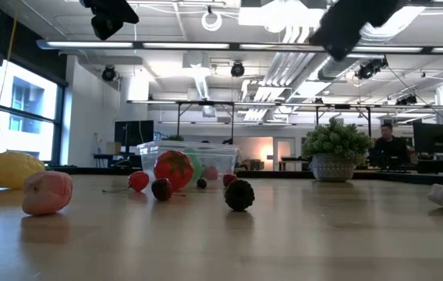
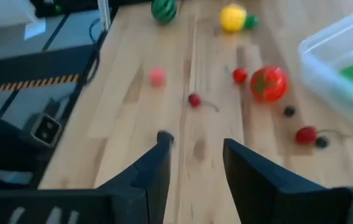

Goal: Pick and placing Produce into tupperware
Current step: Put the dark blackberry into the transparent bin

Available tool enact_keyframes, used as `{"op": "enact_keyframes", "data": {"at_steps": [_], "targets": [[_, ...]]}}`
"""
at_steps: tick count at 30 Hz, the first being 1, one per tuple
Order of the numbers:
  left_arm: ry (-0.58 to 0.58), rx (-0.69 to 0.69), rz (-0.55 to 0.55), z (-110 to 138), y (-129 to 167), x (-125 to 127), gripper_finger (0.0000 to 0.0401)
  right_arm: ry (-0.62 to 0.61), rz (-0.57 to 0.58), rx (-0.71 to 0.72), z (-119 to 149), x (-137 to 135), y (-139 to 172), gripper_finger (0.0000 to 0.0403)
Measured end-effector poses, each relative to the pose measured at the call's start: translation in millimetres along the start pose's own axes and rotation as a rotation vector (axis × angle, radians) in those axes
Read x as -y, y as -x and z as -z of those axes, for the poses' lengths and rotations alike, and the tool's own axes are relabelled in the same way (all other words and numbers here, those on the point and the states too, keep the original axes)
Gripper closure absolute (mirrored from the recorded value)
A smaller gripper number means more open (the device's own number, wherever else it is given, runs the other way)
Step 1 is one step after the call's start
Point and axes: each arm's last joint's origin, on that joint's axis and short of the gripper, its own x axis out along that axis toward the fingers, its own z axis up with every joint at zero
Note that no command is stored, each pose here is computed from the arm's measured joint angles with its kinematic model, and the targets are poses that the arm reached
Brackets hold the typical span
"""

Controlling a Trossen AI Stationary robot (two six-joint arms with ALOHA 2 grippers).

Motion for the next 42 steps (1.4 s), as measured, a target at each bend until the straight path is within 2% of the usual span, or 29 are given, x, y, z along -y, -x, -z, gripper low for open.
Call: {"op": "enact_keyframes", "data": {"at_steps": [5,8,13,16,22,30,38,42], "targets": [[0.0,-0.001,0.0,0,0,0,0.04,0.037,-0.049,0.008,21,-3,-24,0.0263],[0.0,0.0,0.0,0,0,0,0.04,0.122,-0.096,-0.031,31,-6,-41,0.0263],[0.0,-0.001,0.0,0,0,0,0.04,0.228,-0.103,-0.09,47,-7,-69,0.0263],[0.0,-0.001,0.0,0,0,0,0.04,0.292,-0.121,-0.046,51,-7,-86,0.0263],[0.0,0.0,0.0,0,0,0,0.04,0.313,-0.123,0.02,55,-3,-118,0.0263],[0.0,-0.001,0.0,0,0,0,0.04,0.332,-0.154,-0.033,50,-2,-157,0.0263],[0.0,-0.001,0.0,0,0,0,0.04,0.332,-0.2,-0.057,48,-4,-167,0.0262],[0.0,0.0,0.0,0,0,0,0.04,0.336,-0.214,-0.062,49,-7,-167,0.0243]]}}
